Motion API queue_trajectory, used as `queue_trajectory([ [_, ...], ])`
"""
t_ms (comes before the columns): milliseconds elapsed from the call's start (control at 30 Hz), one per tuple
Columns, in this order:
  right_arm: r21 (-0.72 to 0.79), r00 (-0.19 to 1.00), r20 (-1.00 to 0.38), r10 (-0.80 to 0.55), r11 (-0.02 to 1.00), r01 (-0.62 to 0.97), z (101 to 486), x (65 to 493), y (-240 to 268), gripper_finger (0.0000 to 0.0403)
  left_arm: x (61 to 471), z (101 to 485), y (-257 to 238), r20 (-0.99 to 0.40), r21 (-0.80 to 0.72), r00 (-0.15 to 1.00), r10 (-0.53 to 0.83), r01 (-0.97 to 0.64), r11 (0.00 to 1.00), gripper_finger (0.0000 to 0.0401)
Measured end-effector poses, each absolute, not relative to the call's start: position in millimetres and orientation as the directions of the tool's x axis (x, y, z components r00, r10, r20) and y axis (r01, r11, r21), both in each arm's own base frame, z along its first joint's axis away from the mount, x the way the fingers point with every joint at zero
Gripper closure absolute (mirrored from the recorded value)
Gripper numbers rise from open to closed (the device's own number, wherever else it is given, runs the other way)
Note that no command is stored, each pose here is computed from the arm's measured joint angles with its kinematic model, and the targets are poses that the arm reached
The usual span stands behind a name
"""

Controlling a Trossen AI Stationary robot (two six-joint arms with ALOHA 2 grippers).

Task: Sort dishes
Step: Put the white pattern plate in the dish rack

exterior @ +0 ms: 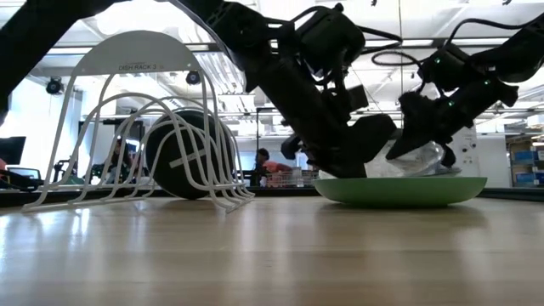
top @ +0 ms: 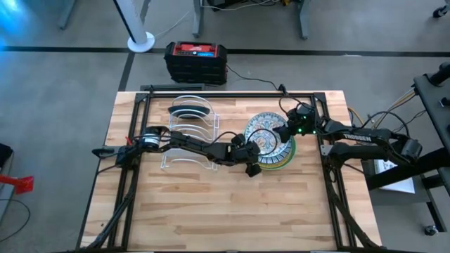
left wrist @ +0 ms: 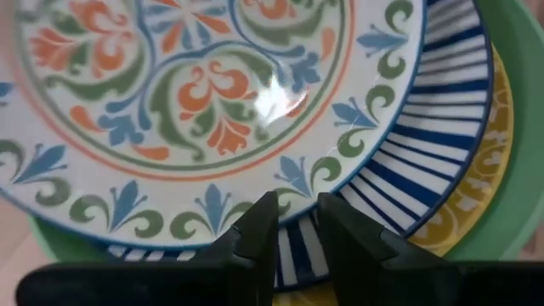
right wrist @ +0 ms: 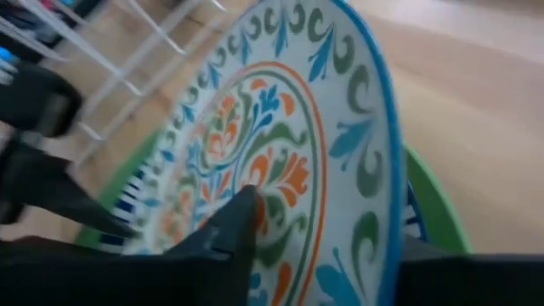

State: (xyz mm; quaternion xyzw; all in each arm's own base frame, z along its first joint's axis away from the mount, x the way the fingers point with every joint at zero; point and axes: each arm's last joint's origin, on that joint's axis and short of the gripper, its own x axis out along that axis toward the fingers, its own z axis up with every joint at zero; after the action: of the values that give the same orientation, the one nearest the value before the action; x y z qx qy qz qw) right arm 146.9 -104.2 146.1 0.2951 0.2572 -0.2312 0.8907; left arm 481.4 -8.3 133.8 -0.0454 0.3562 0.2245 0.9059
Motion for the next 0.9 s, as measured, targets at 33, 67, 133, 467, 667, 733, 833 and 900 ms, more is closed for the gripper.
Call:
queue_trajectory([
  [33, 0.417, 0.775, -0.579, -0.252, 0.726, 0.547, 147, 148, -105, 0.0319, 481, 134, -8, -0.667, 0.078, 0.645, 0.373, -0.438, 0.896, 0.0325],
  [67, 0.431, 0.791, -0.562, -0.241, 0.731, 0.529, 149, 149, -105, 0.0335, 481, 133, -9, -0.669, 0.078, 0.644, 0.372, -0.436, 0.896, 0.0325],
  [133, 0.455, 0.824, -0.521, -0.224, 0.744, 0.49, 153, 151, -105, 0.0362, 481, 133, -9, -0.669, 0.079, 0.644, 0.372, -0.436, 0.896, 0.0325],
  [467, 0.473, 0.842, -0.497, -0.21, 0.748, 0.465, 155, 152, -105, 0.0373, 482, 135, -9, -0.662, 0.07, 0.652, 0.37, -0.437, 0.897, 0.0325],
  [667, 0.474, 0.854, -0.477, -0.205, 0.759, 0.447, 158, 151, -104, 0.0375, 486, 141, -10, -0.649, 0.053, 0.671, 0.359, -0.43, 0.901, 0.0325],
  [733, 0.473, 0.856, -0.474, -0.206, 0.76, 0.445, 159, 150, -103, 0.0375, 486, 141, -10, -0.652, 0.055, 0.669, 0.358, -0.429, 0.901, 0.0325],
  [833, 0.474, 0.861, -0.464, -0.207, 0.764, 0.439, 161, 150, -103, 0.0378, 487, 142, -10, -0.649, 0.047, 0.675, 0.351, -0.425, 0.904, 0.0325],
  [900, 0.476, 0.865, -0.458, -0.205, 0.766, 0.433, 162, 149, -102, 0.038, 487, 142, -11, -0.652, 0.04, 0.678, 0.34, -0.417, 0.908, 0.0325],
])
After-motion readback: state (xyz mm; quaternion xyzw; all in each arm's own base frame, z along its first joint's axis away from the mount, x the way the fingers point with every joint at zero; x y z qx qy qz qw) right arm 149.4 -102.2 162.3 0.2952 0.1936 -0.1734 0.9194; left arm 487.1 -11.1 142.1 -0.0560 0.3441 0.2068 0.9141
